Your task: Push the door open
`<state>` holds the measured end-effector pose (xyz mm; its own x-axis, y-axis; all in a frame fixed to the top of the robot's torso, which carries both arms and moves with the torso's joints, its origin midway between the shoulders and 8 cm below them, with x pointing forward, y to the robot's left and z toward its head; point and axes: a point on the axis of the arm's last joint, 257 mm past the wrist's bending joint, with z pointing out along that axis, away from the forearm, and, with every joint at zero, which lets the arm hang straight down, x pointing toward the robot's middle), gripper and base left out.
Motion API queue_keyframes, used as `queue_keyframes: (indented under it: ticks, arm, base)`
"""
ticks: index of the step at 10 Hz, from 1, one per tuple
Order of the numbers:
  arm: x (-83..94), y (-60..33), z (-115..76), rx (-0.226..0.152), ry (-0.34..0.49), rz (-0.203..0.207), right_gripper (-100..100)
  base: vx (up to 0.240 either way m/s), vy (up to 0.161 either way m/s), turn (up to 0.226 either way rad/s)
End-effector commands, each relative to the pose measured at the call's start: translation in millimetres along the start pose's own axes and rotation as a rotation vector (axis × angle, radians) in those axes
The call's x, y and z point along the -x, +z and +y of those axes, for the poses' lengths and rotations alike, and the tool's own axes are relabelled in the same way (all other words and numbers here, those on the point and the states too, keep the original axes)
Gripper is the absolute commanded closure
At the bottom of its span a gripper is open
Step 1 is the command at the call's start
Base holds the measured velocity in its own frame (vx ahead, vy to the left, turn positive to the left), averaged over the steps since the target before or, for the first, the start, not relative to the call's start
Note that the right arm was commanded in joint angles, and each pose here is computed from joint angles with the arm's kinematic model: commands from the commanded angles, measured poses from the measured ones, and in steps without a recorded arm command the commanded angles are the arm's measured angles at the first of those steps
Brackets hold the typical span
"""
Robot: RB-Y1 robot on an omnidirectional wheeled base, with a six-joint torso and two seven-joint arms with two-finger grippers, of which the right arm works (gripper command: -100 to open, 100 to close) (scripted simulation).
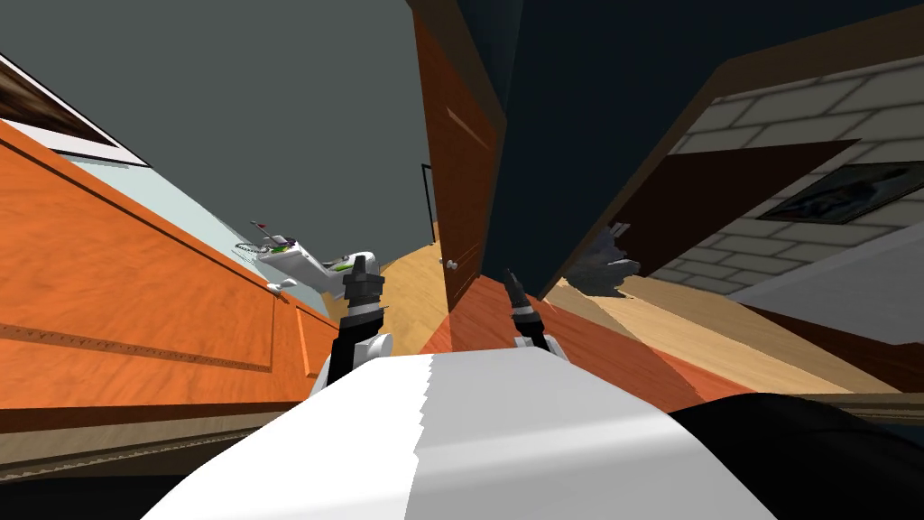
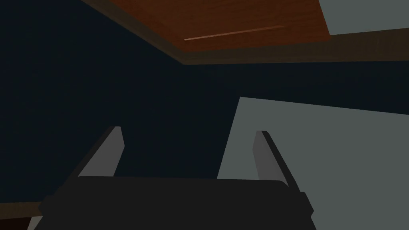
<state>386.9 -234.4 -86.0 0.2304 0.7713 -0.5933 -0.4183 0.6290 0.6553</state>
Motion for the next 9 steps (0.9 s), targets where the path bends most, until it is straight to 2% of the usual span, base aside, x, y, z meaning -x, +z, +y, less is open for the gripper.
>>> queue_keyframes:
  ticks: [1,9]
  arm:
    - [-12.1,-4.1,-6.9,-0.008,-0.038,0.022,-100]
    - [-69.5,-26.4,-40.7,-0.033,-0.217,0.140,-100]
  base:
    - [0.103,-0.050,0.104]
    - [0.089,-0.054,0.109]
